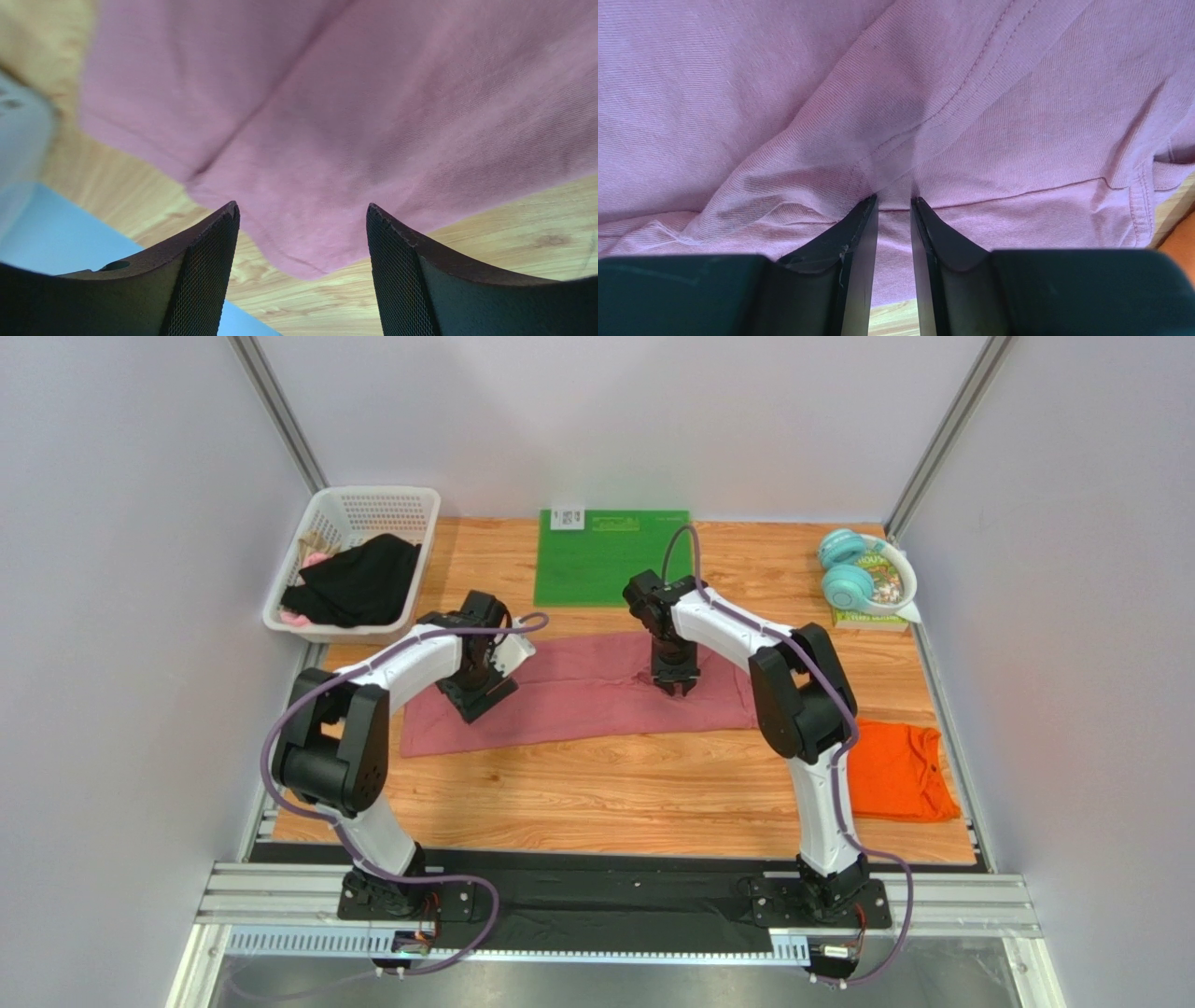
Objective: Fold and stack the t-shirts
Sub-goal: Fold the other side of the tshirt into a rectangle
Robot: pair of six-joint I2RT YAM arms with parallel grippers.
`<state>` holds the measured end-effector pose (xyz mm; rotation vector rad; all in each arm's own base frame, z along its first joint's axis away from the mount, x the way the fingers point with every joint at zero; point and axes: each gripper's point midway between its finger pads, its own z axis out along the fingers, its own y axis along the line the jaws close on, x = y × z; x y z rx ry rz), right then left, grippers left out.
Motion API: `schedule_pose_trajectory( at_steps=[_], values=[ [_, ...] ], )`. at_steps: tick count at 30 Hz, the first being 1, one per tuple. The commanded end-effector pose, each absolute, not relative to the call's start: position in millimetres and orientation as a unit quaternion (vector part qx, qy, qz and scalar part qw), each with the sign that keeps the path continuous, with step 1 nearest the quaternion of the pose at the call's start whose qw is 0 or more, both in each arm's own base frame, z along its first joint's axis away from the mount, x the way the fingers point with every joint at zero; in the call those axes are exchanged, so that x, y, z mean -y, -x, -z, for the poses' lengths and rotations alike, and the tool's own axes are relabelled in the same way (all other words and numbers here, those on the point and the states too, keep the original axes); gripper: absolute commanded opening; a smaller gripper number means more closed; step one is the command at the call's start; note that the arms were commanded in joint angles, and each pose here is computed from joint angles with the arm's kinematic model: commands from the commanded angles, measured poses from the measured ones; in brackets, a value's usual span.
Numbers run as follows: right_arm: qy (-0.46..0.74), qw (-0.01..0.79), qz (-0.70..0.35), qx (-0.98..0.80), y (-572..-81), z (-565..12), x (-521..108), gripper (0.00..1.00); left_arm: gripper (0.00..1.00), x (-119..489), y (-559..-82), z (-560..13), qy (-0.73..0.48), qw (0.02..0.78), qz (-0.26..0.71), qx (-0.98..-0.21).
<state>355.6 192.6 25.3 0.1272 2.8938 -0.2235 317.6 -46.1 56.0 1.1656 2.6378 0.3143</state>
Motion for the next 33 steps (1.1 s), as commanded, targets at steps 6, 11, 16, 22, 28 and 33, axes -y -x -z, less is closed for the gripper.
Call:
schedule_pose_trajectory(
  at_steps=[6,11,16,22,28,33],
  values=[
    [-0.050,0.148,0.064,-0.986,-378,-34,-206,0.30,0.73,41,-311,-19,-0.393,0.079,-0.111,-0.909],
    [-0.049,0.155,0.063,-0.985,-385,-36,-208,0.30,0.73,37,-311,-15,-0.399,0.074,-0.118,-0.906],
    [-0.050,0.158,0.061,-0.984,-393,-34,-210,0.30,0.73,36,-310,-14,-0.401,0.073,-0.121,-0.905],
    [-0.051,0.170,0.057,-0.982,-410,-37,-212,0.30,0.73,34,-308,-13,-0.404,0.069,-0.124,-0.904],
    [-0.060,0.194,0.038,-0.978,-442,-48,-216,0.30,0.73,34,-308,-14,-0.406,0.069,-0.124,-0.903],
    [-0.063,0.200,0.019,-0.977,-466,-47,-220,0.30,0.73,34,-307,-14,-0.406,0.067,-0.123,-0.903]
  ],
)
